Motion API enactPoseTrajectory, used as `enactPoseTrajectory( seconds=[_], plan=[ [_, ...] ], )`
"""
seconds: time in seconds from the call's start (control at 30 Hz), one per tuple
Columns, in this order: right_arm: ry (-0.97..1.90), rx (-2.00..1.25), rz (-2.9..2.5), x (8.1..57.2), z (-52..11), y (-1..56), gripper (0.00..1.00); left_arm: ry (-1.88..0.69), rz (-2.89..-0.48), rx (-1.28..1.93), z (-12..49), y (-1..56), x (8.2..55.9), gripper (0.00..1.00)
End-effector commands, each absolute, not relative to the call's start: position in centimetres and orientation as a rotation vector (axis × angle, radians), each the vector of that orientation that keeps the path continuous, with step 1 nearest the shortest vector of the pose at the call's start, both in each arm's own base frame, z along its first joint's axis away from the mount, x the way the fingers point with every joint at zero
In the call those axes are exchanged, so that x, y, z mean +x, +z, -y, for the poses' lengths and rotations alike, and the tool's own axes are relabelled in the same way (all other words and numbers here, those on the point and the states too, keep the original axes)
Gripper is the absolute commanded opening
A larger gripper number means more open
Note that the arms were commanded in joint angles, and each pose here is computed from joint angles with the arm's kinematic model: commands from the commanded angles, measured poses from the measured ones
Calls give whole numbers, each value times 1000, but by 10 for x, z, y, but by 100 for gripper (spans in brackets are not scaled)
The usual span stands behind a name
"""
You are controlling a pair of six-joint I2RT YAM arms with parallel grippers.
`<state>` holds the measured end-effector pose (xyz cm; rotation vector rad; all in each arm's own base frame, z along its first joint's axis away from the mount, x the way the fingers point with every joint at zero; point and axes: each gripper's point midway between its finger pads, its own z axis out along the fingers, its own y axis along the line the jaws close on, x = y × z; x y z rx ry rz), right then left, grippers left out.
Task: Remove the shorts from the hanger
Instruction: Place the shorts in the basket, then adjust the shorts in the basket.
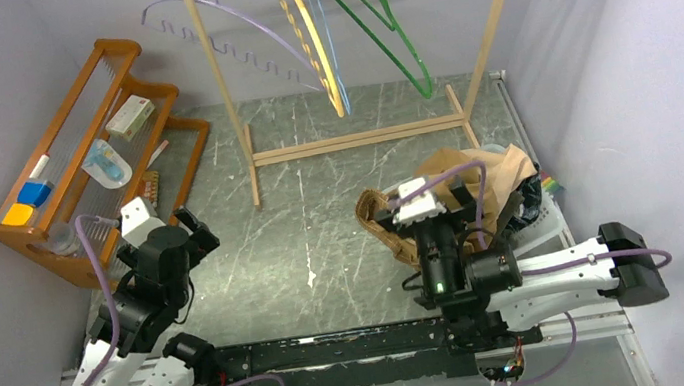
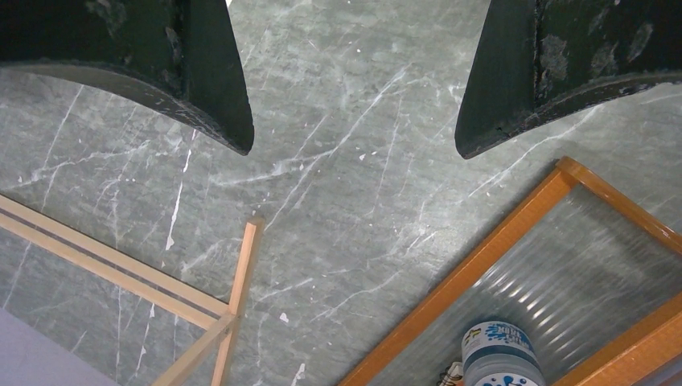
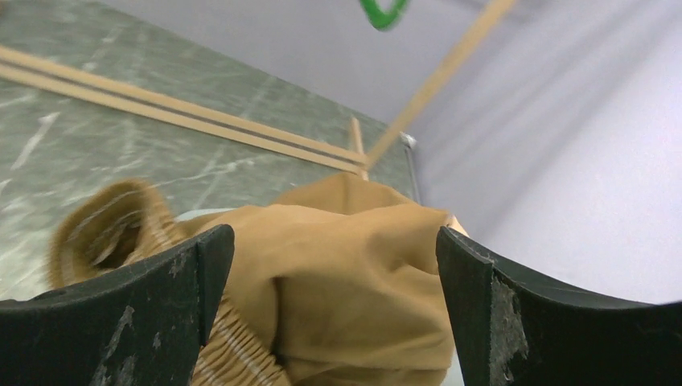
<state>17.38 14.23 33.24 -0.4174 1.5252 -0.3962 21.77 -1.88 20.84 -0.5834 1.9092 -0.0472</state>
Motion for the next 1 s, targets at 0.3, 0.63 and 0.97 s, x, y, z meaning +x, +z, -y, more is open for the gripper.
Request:
enactPoseTrajectory(
  seconds=[0.3,0.63,0.97],
  plan=[
    [-383,-98,-1731,192,-152,288,99,-45,-1925,-562,22,214,222,99],
    [527,68,-1290,152,-233,378,100,-37,-1906,-577,18,216,221,99],
    [493,-792,-1584,159,-390,303,100,-45,-1898,-579,18,217,220,99]
  ],
)
